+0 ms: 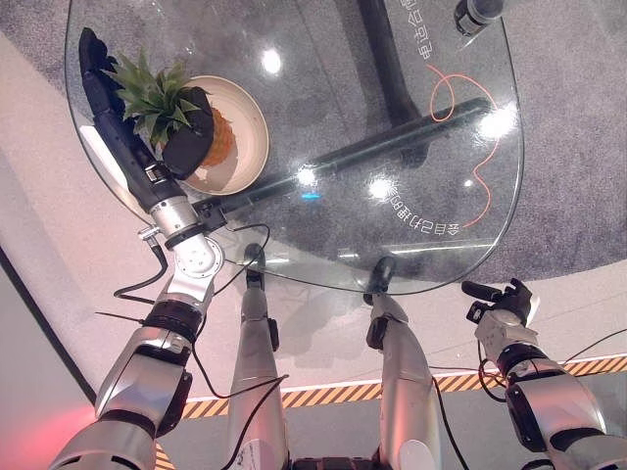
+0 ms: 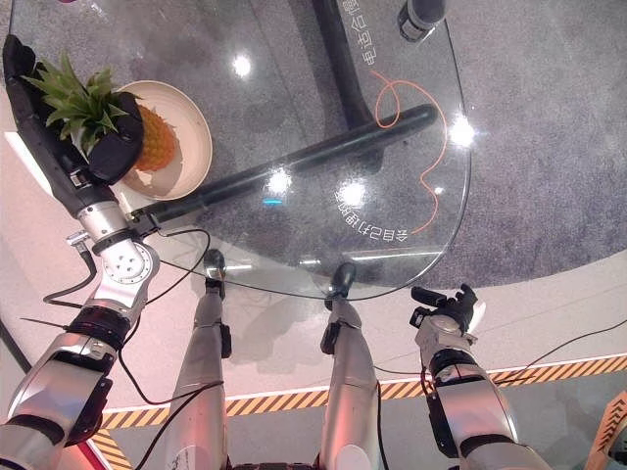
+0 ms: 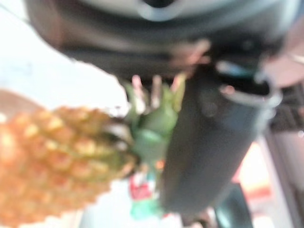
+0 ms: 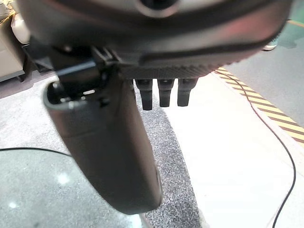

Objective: Pick up the fruit to the plate

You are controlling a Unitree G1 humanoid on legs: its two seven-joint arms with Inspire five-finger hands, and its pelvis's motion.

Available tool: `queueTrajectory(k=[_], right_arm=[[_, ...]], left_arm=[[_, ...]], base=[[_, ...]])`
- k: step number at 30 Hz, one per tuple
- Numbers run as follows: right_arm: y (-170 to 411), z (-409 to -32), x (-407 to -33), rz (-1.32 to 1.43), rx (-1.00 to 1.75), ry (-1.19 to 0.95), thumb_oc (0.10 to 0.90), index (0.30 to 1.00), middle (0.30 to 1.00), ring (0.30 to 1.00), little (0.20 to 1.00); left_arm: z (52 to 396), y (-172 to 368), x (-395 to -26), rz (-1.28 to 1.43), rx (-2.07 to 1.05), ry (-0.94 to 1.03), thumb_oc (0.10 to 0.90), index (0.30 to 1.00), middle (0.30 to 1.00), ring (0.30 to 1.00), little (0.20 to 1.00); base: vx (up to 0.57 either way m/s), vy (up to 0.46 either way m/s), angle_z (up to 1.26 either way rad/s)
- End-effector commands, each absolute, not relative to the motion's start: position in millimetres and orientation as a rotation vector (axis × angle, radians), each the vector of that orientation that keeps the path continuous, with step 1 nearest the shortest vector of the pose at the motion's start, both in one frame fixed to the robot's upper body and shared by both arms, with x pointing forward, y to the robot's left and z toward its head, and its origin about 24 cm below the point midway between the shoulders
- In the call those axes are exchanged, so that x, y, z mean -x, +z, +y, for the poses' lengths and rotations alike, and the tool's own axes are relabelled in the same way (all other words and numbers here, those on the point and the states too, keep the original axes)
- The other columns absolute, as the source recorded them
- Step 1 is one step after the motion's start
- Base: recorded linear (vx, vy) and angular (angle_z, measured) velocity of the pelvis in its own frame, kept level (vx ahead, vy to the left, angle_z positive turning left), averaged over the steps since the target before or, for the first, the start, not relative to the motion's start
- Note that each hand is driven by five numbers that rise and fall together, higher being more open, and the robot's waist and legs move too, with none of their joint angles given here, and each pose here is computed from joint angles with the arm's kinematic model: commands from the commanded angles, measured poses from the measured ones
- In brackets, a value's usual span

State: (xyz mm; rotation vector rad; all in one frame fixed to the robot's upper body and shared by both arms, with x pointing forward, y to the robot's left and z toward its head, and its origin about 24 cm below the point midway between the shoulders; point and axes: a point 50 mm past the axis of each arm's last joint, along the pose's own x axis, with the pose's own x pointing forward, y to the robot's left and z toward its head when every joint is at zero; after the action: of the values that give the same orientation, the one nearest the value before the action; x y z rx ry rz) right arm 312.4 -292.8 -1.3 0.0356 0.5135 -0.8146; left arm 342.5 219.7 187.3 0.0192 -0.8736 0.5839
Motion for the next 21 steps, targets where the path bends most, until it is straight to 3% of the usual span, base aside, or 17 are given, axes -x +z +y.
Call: queueTrajectory(k=[1, 21], right_arm=[[-13, -328, -280, 0.560, -0.015, -0.970, 0.800, 0.900, 0.900, 0.900, 0.900], [-12, -330, -280, 0.559, -0.014, -0.977, 0.800, 0.900, 0.900, 0.900, 0.900]], left_arm=[[218, 221, -330, -1.095, 0.084, 0.552, 0.800, 0.900, 0.900, 0.900, 0.900], [213, 211, -326, -1.071, 0.071, 0.523, 0.800, 0.900, 0.900, 0.900, 0.900]], base=[[0.00, 0.001, 0.07], [0.00, 0.000, 0.01]])
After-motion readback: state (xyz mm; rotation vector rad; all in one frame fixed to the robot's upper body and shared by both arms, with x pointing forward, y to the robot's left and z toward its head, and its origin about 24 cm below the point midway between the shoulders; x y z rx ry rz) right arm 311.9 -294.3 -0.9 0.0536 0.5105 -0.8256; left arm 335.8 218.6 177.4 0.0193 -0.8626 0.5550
